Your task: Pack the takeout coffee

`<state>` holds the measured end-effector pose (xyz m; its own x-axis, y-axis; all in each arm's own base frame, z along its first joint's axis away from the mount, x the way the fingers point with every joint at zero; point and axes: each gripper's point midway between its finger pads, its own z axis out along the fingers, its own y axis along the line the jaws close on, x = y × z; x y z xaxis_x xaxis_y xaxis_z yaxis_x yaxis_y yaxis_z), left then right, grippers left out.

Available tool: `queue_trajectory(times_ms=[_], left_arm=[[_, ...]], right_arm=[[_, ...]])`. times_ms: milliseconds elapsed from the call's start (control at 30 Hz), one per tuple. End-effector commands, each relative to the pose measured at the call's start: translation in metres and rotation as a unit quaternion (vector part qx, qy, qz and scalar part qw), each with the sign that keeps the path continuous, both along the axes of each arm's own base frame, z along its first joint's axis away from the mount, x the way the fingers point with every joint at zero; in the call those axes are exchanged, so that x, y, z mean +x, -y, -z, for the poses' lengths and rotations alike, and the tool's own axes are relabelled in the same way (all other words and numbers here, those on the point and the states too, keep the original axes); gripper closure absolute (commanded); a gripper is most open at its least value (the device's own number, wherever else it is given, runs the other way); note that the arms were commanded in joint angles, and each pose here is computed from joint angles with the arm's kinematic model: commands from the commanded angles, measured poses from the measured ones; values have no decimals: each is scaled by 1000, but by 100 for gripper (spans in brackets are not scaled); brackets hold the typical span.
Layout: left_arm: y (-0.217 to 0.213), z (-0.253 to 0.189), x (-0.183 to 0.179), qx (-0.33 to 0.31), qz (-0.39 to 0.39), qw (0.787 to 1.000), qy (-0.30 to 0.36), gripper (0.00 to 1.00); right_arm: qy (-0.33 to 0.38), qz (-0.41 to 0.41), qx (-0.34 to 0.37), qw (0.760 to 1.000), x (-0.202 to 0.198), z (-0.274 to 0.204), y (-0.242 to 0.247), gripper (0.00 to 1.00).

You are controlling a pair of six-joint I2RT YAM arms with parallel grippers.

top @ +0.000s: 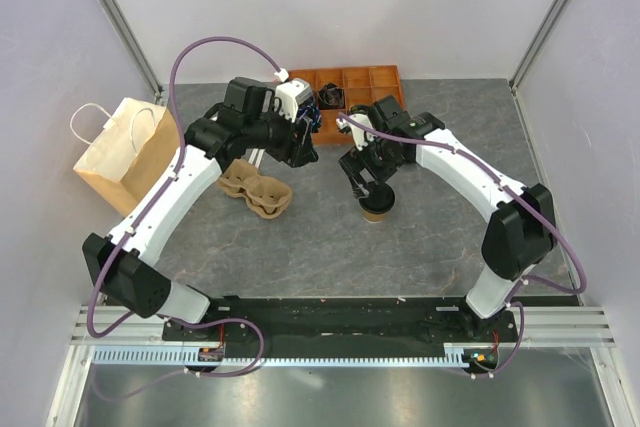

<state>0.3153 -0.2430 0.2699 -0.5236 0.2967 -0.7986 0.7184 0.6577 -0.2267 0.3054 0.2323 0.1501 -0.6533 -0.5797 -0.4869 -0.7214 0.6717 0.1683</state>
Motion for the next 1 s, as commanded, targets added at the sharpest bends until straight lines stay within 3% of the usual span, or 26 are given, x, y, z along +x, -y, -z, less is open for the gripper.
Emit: queue_trajectory(times_ms=[0, 800, 967], left_arm=[[-2, -15, -11, -13, 17, 1000, 18, 32], [0, -17, -7, -14, 20, 1000, 19, 32], [0, -15, -6, -13, 18, 1000, 17, 32]], right_arm=[[41, 11, -71, 997, 21, 2, 22, 2], [6, -14, -94, 995, 3, 39, 29, 2], [8, -15, -98, 995, 1, 41, 31, 6]])
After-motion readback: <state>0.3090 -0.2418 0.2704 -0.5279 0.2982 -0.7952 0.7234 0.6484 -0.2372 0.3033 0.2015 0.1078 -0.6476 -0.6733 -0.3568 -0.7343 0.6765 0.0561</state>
